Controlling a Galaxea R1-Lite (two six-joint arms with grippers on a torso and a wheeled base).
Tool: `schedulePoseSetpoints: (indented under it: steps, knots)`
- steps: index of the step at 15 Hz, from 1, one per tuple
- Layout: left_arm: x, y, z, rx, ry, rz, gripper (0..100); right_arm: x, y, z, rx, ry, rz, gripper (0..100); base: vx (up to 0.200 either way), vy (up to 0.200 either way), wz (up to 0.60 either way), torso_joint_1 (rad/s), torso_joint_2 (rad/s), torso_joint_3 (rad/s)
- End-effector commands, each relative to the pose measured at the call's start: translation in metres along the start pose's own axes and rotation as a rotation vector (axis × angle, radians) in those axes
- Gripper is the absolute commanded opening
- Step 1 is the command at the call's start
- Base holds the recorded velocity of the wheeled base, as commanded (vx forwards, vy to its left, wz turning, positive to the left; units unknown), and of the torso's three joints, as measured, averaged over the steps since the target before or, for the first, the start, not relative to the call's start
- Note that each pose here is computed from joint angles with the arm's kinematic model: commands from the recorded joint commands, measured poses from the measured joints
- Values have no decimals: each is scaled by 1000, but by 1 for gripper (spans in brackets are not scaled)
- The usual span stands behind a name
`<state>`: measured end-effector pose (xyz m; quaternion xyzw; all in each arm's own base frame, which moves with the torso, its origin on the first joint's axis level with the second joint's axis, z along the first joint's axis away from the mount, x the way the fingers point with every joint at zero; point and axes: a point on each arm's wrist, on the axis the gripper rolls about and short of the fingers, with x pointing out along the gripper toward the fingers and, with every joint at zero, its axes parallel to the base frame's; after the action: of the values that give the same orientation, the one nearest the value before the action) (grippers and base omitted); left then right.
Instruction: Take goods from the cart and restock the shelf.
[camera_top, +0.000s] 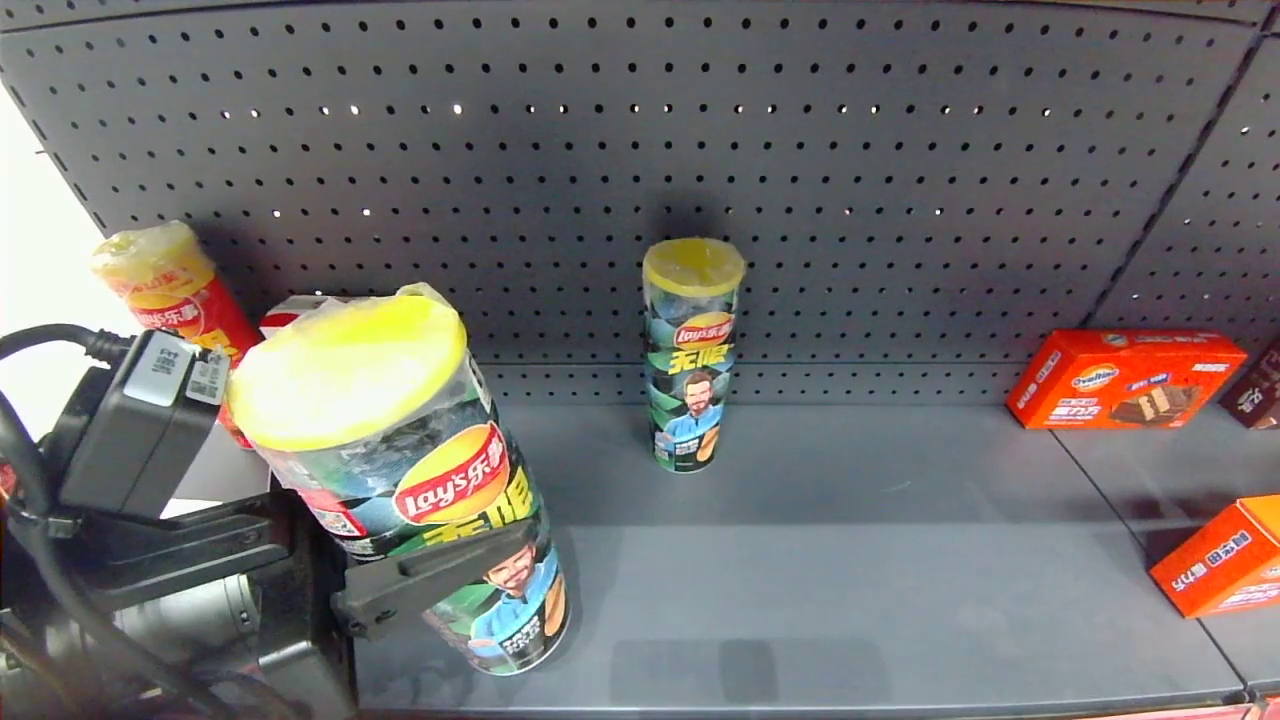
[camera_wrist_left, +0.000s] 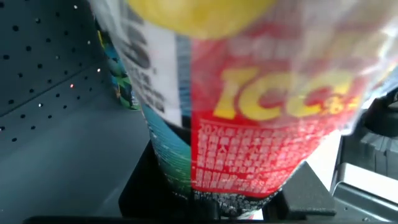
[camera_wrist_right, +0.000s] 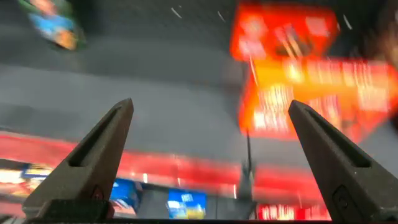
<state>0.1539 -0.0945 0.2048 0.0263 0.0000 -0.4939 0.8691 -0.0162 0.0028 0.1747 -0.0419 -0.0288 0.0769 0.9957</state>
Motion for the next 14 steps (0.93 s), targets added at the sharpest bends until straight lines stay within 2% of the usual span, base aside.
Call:
schedulePoseSetpoints:
  steps: [1,3,7,9,11,14]
  knots:
    - [0,0,1,4,-4,1,0,27,-5,27,-5,74,82,100,0,0,0,0,0,0]
    - [1,1,0,1,0,3,0,42,-4,32,-3,109,212,100,0,0,0,0,0,0]
    - [0,1,0,-1,2,3,0,90,2,48,12,184,341,100,0,0,0,0,0,0]
    - [0,1,2,1,-5,4,0,126,17,58,32,139,445,100,0,0,0,0,0,0]
    - [1,2,1,-4,3,3,0,151,28,69,58,133,494,100,0,0,0,0,0,0]
    - [3,3,0,-7,7,6,0,183,40,71,59,185,526,100,0,0,0,0,0,0]
